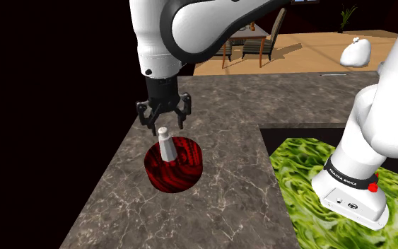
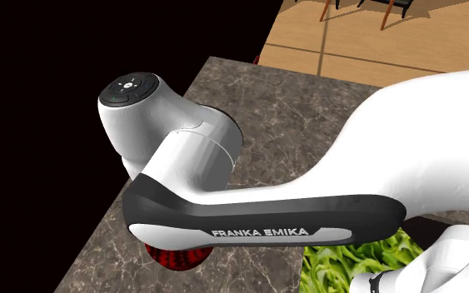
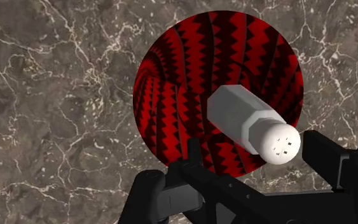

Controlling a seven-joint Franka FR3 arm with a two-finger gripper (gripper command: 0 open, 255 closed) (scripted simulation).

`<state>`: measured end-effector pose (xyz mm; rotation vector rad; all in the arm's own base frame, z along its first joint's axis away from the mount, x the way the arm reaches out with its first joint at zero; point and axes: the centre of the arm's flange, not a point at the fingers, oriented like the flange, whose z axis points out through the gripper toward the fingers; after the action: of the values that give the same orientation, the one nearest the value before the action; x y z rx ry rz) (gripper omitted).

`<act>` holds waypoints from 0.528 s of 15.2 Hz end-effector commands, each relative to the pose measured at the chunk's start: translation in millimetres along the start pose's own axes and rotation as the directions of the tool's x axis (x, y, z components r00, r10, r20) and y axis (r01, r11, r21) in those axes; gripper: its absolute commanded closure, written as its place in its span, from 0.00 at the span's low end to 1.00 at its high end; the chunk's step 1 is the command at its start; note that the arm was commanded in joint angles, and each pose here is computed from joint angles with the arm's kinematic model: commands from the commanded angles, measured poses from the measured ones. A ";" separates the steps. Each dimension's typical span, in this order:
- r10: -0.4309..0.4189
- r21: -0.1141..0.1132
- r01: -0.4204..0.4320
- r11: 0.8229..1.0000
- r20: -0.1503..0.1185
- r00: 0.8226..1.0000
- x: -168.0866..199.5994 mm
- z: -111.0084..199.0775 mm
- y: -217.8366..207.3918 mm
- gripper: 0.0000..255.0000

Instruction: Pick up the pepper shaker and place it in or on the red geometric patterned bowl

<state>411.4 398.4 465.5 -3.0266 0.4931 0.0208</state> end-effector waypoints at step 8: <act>0.000 0.000 0.000 1.000 0.000 1.000 0.0 -50.0 0.0 0.00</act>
<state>411.7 395.5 504.1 -3.0258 0.4931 0.0193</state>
